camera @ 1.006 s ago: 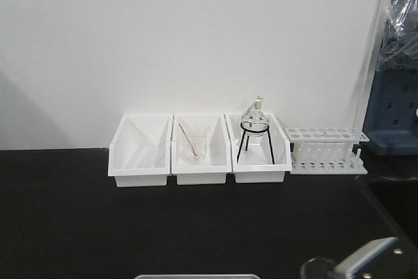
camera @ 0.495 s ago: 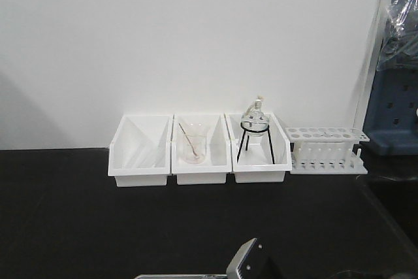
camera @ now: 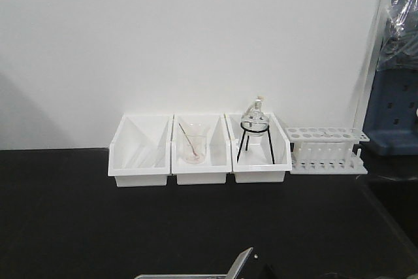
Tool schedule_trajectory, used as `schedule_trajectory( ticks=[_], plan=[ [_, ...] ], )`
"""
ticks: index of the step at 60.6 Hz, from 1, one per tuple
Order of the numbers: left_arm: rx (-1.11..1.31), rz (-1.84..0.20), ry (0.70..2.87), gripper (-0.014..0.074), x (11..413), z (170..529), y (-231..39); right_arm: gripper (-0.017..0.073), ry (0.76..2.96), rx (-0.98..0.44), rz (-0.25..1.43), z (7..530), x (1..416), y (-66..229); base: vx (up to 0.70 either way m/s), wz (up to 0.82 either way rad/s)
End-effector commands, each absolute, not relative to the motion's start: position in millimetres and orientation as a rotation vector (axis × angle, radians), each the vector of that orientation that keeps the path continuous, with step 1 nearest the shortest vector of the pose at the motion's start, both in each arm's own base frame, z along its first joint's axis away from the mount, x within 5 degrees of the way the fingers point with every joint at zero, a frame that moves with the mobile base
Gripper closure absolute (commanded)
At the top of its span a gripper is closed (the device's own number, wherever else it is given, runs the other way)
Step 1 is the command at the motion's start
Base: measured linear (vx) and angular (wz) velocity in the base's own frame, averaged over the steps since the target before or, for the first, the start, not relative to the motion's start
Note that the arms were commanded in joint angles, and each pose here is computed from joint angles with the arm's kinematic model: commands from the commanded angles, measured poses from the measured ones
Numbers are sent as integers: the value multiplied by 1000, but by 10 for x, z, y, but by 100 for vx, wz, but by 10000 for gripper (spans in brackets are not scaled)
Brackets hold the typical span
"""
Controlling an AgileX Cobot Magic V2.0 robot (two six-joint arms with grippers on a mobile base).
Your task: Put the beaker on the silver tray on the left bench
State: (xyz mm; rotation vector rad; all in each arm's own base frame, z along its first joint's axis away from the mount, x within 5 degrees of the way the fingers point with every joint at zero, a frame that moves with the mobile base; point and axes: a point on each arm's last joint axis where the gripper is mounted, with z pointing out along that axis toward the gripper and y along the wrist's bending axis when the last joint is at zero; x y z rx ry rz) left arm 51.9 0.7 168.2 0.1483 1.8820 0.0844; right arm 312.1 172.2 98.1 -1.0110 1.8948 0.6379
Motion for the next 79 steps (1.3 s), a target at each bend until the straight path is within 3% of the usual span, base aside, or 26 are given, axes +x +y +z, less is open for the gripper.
schedule_trajectory(
  ticks=[1, 8, 24, 30, 38, 51, 60, 67, 74, 79],
  plan=[
    [149, 72, 1812, 592, 539, 1691, -5, 438, 1765, -973, 652, 1254, 3190, 1765, 0, 0],
    [149, 72, 1812, 592, 539, 1691, -5, 331, 1764, -972, 653, 1255, 3190, 1766, 0, 0],
    [149, 72, 1812, 592, 539, 1691, -5, -47, 1764, -971, 653, 1255, 3191, 1766, 0, 0],
    [149, 72, 1812, 592, 539, 1691, -5, -114, 1762, -971, 655, 1260, 3190, 1767, 0, 0],
    [149, 72, 1812, 592, 539, 1691, -5, -122, 1728, -966, 659, 1350, 3187, 1772, 0, 0],
    [149, 72, 1812, 592, 539, 1691, -5, -78, 1598, -865, 625, 1903, 3174, 1728, 0, 0],
    [149, 72, 1812, 592, 539, 1691, -5, 25, 1589, -695, 668, 2436, 3061, 1632, 0, 0],
    [149, 72, 1812, 592, 539, 1691, -5, 239, 1661, -493, 727, 2907, 2846, 1476, 0, 0],
    [149, 72, 1812, 592, 539, 1691, -5, 554, 1698, -458, 616, 3275, 2539, 1275, 0, 0],
    [149, 72, 1812, 592, 539, 1691, -5, 576, 1669, -496, 556, 3420, 2269, 1153, 0, 0]
  ],
)
